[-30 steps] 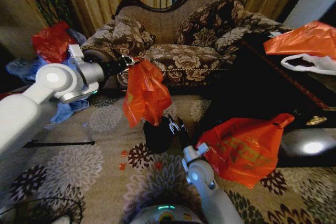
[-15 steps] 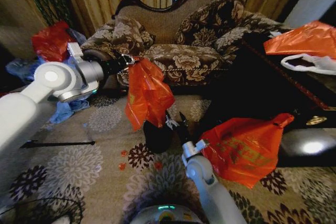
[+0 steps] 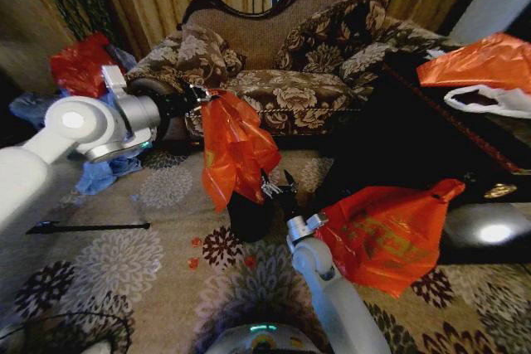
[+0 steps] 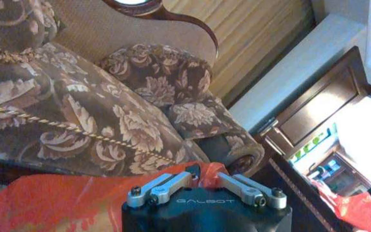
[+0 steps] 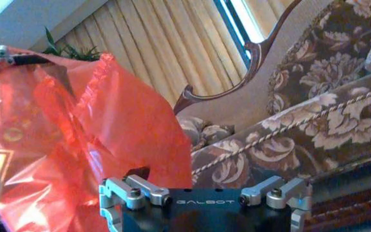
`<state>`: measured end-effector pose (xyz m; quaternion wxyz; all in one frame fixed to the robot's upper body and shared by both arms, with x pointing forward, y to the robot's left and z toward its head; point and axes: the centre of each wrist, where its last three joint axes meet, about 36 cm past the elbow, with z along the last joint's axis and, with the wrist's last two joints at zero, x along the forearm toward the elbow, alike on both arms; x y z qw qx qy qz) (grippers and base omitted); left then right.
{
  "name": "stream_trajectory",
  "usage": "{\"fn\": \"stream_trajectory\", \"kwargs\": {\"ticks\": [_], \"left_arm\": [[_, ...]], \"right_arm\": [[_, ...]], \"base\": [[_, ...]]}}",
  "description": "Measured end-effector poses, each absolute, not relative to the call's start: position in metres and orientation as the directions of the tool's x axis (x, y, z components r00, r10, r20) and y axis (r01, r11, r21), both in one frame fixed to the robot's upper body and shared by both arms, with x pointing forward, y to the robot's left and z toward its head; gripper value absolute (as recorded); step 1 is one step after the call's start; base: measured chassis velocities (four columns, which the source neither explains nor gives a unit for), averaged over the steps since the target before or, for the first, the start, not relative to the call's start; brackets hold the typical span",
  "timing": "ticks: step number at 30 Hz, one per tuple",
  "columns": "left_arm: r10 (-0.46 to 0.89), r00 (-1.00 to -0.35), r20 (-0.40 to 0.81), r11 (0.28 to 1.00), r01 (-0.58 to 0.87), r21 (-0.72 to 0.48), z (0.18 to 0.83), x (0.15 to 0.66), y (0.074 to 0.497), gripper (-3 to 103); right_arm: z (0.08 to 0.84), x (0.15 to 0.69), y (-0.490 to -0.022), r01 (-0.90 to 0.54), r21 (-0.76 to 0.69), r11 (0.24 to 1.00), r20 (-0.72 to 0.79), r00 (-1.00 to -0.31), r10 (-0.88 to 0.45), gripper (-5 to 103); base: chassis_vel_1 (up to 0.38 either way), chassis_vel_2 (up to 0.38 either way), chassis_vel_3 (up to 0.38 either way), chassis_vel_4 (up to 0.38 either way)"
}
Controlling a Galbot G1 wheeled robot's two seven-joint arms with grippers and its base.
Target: Place a garbage bag over the trash bin.
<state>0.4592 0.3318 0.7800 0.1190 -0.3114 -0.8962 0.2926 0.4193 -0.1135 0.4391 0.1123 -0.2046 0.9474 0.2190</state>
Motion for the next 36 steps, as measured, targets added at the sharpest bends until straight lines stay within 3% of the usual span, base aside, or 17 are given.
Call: {"fn": "stream_trajectory", "kwargs": {"ticks": [24, 29, 36], "left_arm": [[0.672, -0.736, 0.074, 0.618, 0.504, -0.603, 0.76, 0.447, 0.318, 0], [0.673, -0.735, 0.085, 0.622, 0.5, -0.603, 0.756, 0.446, 0.317, 0], [0.673, -0.734, 0.087, 0.619, 0.496, -0.609, 0.75, 0.451, 0.316, 0]], "right_arm": [[0.483, 0.452, -0.1, -0.483, 0.372, 0.793, -0.392, -0.856, -0.337, 100], [0.486, 0.452, -0.102, -0.484, 0.393, 0.782, -0.412, -0.853, -0.321, 86], [0.491, 0.445, -0.117, -0.492, 0.402, 0.772, -0.434, -0.845, -0.312, 53]], "base": [[0.0, 0.0, 0.0, 0.0], [0.0, 0.0, 0.0, 0.0], [0.0, 0.0, 0.0, 0.0]]}}
